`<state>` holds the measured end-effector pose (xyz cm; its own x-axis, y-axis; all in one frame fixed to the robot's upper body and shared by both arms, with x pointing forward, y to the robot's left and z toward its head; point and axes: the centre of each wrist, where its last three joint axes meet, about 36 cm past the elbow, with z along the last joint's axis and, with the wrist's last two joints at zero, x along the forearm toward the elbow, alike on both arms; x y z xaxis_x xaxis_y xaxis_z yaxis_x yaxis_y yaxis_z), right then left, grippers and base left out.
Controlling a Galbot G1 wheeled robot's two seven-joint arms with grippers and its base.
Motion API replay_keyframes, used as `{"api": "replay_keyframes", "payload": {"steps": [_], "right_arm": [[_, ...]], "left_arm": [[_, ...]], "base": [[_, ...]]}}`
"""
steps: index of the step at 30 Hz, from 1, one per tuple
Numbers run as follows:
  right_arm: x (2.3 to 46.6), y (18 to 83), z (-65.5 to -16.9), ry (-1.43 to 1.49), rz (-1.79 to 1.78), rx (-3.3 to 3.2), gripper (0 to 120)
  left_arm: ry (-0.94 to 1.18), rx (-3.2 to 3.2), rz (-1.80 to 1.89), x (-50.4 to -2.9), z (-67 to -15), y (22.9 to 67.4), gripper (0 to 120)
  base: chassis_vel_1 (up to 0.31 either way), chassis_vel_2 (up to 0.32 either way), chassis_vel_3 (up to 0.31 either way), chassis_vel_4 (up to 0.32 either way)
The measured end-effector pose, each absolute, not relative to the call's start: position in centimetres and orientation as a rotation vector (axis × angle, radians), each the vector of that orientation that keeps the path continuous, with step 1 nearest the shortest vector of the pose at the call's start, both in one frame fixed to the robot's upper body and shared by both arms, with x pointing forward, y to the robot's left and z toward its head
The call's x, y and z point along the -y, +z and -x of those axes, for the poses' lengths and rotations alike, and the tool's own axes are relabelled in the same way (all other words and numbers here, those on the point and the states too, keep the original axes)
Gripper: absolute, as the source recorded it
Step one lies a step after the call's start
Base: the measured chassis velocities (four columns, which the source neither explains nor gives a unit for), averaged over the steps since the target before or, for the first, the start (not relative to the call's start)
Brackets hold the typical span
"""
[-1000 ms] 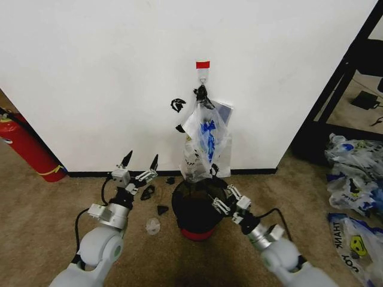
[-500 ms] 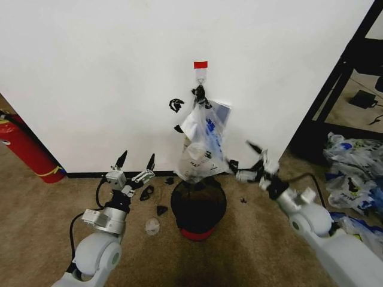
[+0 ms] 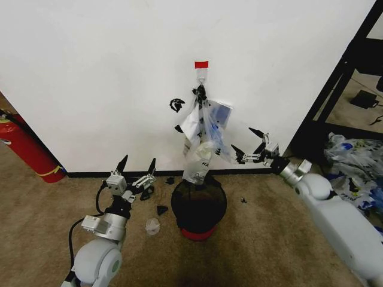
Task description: Pick up the garbage bag from the wall and place it over the trash bin.
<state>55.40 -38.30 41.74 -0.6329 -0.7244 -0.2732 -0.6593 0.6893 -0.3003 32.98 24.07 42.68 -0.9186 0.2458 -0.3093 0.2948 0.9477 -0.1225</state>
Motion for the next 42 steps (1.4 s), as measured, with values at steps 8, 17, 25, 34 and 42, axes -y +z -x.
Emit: {"api": "replay_keyframes", "payload": {"steps": [8,17,25,34,42], "right_arm": [[31.7,42.3,-51.0,-0.064,0.557,-2.504,100],[32.0,41.4,-52.1,-0.233,0.049,-2.514,100],[37.5,40.2,-53.8,-0.387,-0.311,-2.508,100],[39.2,39.2,-53.1,-0.381,-0.406,-2.534,100],[39.2,38.9,-52.9,-0.354,-0.402,-2.54,100]], "left_arm": [[-0.178,-2.722,-0.566,-21.5,-36.8,43.4,100],[-0.207,-2.859,-0.582,-11.2,-40.8,45.1,100],[-0.157,-2.916,-0.582,-4.9,-43.0,43.7,100],[0.012,-2.795,-0.669,1.8,-44.6,44.2,100],[0.149,-2.853,-0.593,4.9,-47.4,44.7,96]], "base": [[0.0,0.0,0.0,0.0],[0.0,0.0,0.0,0.0],[0.0,0.0,0.0,0.0],[0.0,0.0,0.0,0.0],[0.0,0.0,0.0,0.0]]}}
